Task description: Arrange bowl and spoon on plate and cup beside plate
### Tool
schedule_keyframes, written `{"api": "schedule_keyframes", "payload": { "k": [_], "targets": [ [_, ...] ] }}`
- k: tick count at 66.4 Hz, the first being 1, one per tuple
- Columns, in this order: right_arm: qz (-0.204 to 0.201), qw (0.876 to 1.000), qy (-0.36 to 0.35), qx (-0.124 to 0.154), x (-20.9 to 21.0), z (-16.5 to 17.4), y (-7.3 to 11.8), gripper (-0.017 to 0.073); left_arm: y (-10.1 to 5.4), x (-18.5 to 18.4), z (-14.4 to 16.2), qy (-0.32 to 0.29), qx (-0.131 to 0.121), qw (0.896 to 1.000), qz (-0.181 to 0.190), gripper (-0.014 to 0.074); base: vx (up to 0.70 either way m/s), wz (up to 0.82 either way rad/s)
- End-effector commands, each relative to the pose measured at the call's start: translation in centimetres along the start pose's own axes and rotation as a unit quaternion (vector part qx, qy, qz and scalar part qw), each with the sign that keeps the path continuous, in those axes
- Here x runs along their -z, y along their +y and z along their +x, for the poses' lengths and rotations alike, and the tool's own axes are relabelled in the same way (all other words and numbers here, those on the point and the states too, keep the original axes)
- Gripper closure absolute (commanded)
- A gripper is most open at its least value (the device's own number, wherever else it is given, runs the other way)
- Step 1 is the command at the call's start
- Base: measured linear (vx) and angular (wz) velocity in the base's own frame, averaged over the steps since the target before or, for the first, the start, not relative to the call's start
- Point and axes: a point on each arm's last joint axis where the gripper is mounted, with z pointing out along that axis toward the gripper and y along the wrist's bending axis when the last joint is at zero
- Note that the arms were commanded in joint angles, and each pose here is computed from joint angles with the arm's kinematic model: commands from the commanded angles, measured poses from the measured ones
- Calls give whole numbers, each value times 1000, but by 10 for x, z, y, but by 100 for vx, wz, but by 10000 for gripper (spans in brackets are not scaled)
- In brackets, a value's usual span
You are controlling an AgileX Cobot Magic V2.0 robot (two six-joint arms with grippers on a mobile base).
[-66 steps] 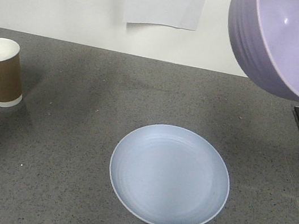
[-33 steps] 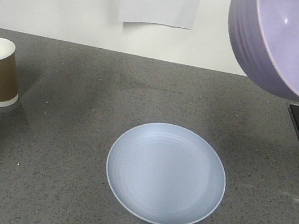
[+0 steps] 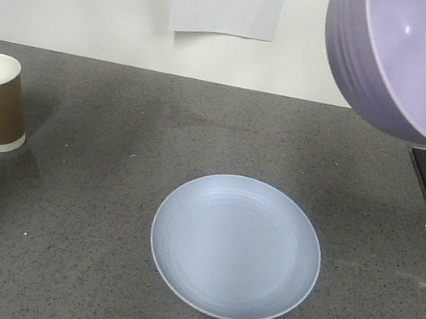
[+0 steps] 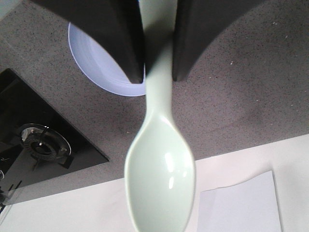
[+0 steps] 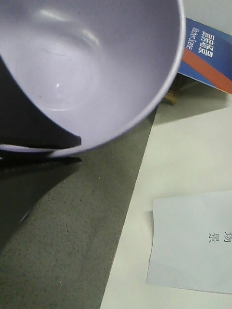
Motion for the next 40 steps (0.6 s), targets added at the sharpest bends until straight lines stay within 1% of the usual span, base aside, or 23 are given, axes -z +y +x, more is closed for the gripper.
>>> {"api": "schedule_keyframes", "payload": {
  "k": [1,40],
  "targets": [
    [-7,999,-45,6,7,-12,9,565,-9,10,-9,-48,-1,999,14,600,0,0],
    [-7,999,-45,6,7,-12,9,565,-9,10,-9,-48,-1,999,14,600,0,0]
  ]
}}
